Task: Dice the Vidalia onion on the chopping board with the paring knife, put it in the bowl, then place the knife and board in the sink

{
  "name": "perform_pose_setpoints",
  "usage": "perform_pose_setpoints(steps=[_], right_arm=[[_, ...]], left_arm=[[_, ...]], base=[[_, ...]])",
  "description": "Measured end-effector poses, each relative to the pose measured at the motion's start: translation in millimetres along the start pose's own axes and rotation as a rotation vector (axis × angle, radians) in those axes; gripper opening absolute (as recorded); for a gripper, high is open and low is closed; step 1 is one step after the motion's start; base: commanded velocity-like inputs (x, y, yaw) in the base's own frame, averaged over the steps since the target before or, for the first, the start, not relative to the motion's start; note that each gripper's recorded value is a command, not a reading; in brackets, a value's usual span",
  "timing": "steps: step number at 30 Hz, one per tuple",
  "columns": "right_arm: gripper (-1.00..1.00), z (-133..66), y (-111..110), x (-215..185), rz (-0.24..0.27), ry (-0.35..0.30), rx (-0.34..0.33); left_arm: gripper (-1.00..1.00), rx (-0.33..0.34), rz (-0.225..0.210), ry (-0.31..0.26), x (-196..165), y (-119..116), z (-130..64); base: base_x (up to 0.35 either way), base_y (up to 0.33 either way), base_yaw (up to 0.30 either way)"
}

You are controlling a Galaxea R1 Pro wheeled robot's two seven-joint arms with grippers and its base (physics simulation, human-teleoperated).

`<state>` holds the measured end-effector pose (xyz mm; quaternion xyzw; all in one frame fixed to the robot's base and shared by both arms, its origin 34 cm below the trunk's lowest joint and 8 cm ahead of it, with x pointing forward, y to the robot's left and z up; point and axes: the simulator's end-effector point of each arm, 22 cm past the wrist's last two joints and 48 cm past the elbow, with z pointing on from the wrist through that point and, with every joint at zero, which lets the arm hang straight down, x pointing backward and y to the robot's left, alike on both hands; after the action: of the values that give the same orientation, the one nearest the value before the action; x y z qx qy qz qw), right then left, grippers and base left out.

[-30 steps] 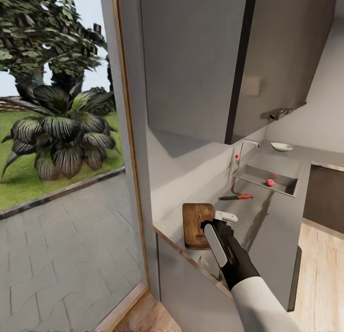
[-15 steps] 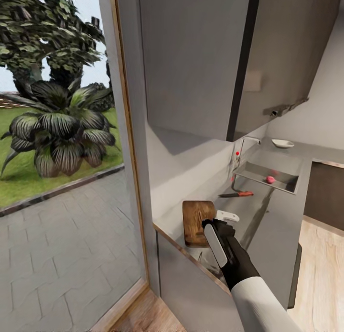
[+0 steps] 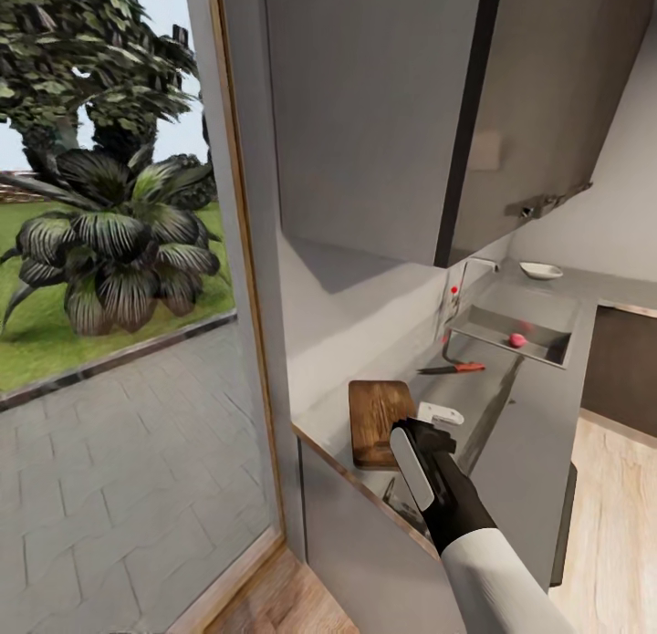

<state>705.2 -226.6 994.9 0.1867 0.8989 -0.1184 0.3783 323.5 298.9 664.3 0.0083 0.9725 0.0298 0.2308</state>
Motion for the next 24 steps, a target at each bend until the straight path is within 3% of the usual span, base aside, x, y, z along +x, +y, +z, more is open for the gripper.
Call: perform_pose_setpoints(steps=[12, 24], right_arm=[[1.00, 2.7, 0.3, 3.1, -0.004, 0.007, 0.002], [1.00, 5.2, -0.5, 5.5, -0.006, 0.012, 0.006]], left_arm=[[1.00, -0.001, 0.001, 0.007, 2.7, 0.8, 0.2], [1.00, 0.000, 0.000, 0.013, 5.0, 0.4, 0.4]], base=[[0.000, 0.103, 0.000], [0.000, 0.010, 0.000]])
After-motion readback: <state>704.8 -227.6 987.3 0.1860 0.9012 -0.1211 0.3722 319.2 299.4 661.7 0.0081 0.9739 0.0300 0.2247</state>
